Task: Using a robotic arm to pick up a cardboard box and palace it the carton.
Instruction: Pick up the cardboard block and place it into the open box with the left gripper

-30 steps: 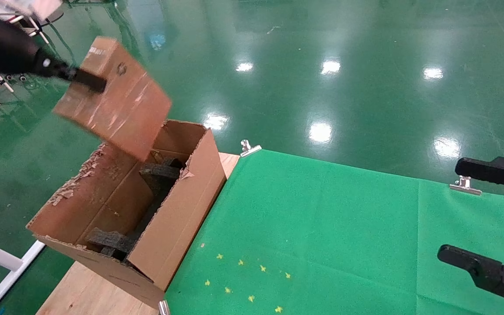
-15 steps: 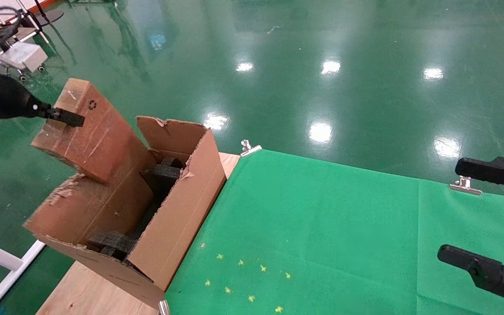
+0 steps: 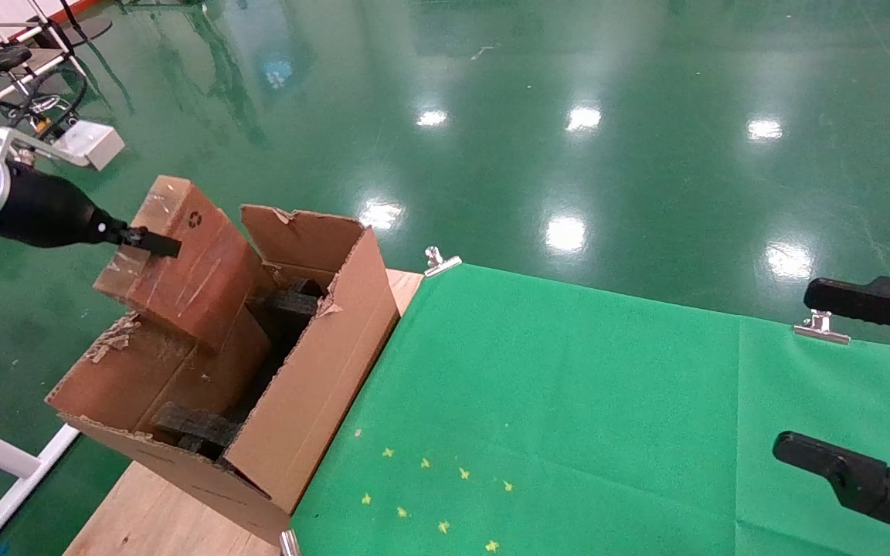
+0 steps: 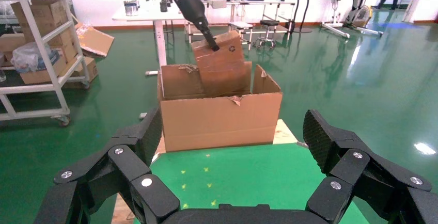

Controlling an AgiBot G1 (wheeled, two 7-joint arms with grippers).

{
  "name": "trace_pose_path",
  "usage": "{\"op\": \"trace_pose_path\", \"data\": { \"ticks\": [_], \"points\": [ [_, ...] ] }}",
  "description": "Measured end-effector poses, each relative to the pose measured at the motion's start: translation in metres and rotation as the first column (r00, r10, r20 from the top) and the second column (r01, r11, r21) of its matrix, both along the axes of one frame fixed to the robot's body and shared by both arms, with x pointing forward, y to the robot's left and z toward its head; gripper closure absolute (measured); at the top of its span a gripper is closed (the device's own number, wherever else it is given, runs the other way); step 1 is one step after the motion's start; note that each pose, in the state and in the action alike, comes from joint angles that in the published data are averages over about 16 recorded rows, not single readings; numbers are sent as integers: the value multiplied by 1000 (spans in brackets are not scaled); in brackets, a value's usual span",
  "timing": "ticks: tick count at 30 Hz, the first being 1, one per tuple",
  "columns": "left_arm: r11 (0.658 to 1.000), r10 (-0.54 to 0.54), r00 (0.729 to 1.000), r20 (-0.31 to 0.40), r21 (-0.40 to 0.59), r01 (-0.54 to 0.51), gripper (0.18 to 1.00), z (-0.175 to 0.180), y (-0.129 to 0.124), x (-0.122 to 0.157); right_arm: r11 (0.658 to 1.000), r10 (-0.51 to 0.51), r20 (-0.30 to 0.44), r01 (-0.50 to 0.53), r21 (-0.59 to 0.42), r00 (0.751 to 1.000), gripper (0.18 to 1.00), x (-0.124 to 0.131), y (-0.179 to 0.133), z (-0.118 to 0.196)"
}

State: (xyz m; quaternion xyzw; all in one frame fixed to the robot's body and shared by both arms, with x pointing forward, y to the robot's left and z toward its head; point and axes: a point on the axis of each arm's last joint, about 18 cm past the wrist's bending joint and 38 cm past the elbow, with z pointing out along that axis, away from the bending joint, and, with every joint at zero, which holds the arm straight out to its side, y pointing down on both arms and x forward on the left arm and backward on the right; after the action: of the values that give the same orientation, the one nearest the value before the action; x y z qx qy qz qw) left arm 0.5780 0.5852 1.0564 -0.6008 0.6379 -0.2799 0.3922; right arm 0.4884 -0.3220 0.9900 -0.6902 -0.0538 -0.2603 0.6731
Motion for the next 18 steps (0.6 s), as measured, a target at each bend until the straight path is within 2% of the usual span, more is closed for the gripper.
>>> {"op": "trace_pose_path", "data": {
  "ticks": [10,18],
  "points": [
    [1000,6,998,-64,-8,-7,871,-26,5,-2,1000,0,0,0,0,1000,178,0,0,0],
    [999,33,996,-85,-24,-35,872,-49,11,2,1000,0,0,0,0,1000,178,0,0,0]
  ]
}}
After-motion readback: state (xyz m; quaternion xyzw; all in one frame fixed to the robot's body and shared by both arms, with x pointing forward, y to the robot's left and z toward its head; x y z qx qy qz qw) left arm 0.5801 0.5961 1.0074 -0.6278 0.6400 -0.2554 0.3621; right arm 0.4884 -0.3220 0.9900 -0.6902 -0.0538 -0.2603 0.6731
